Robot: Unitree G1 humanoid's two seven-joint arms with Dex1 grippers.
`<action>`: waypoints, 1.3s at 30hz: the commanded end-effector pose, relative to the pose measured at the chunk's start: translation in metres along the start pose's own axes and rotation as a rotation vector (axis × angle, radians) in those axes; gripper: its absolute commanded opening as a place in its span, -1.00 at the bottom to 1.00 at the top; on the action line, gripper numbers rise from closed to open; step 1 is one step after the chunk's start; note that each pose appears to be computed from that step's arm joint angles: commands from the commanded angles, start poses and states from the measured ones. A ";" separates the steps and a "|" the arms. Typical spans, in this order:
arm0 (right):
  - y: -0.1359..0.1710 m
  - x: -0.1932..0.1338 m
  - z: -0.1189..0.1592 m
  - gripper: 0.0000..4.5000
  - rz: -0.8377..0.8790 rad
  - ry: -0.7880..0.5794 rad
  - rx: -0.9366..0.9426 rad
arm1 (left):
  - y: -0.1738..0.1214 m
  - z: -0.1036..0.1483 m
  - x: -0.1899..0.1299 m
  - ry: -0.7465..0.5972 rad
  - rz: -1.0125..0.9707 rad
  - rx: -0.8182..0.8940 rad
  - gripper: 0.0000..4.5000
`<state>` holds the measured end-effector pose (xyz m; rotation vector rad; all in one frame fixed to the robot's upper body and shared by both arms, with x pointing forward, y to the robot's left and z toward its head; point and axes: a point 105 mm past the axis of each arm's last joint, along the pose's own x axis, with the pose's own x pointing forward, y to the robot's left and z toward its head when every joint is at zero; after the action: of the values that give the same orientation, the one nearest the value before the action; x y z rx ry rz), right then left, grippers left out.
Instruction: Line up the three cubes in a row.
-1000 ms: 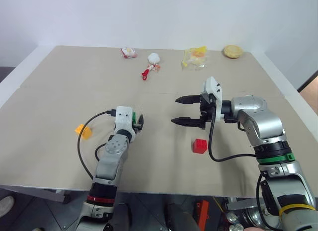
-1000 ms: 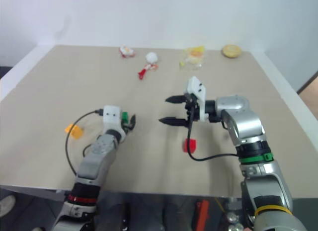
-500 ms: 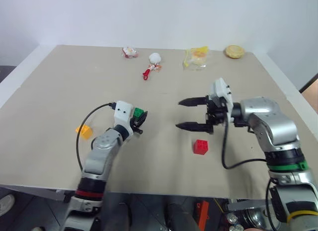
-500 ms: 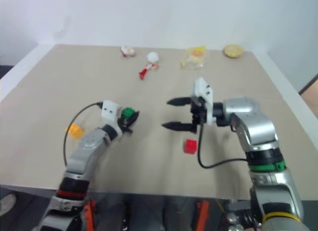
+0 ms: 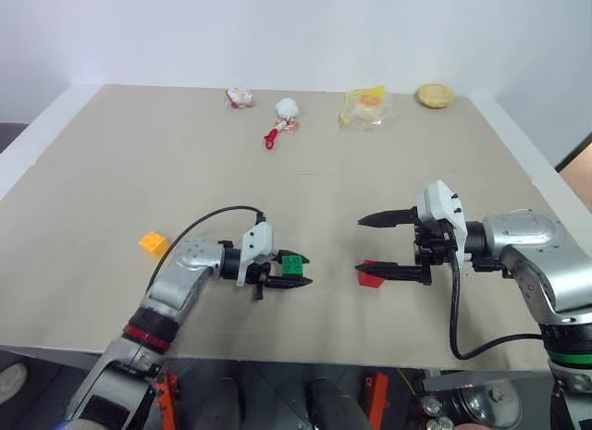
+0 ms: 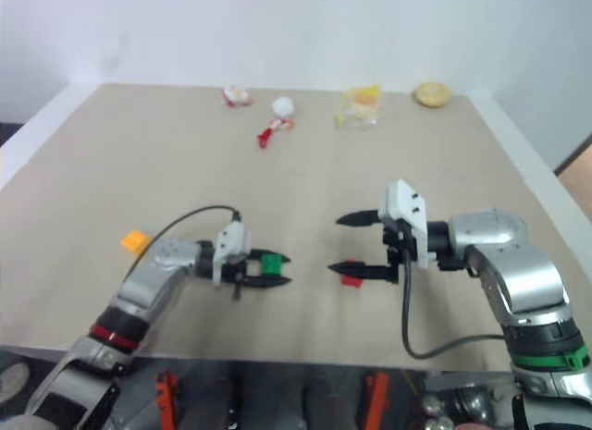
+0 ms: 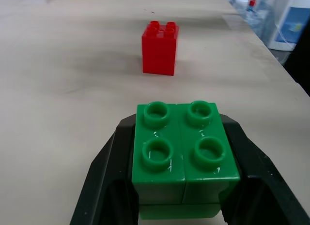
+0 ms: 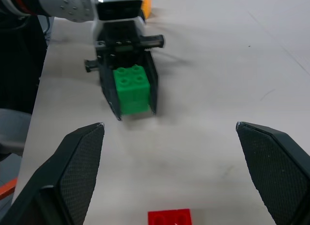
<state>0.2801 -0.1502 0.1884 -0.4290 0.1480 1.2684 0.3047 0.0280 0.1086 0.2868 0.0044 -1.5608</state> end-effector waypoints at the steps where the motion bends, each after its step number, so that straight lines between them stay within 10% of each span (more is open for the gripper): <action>1: 0.002 -0.009 0.013 1.00 -0.038 -0.015 -0.045 | 0.002 0.004 0.010 -0.007 -0.022 0.039 -0.39; 30: 0.005 -0.015 0.007 1.00 -0.064 0.011 -0.025 | -0.002 -0.001 0.036 -0.018 -0.002 -0.027 -0.39; 39: 0.004 -0.016 0.007 1.00 -0.072 0.008 -0.025 | 0.001 -0.003 0.033 -0.001 0.001 -0.024 0.98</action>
<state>0.2711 -0.1602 0.1859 -0.4248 0.1707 1.2084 0.3058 -0.0029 0.0917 0.2626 0.0571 -1.5564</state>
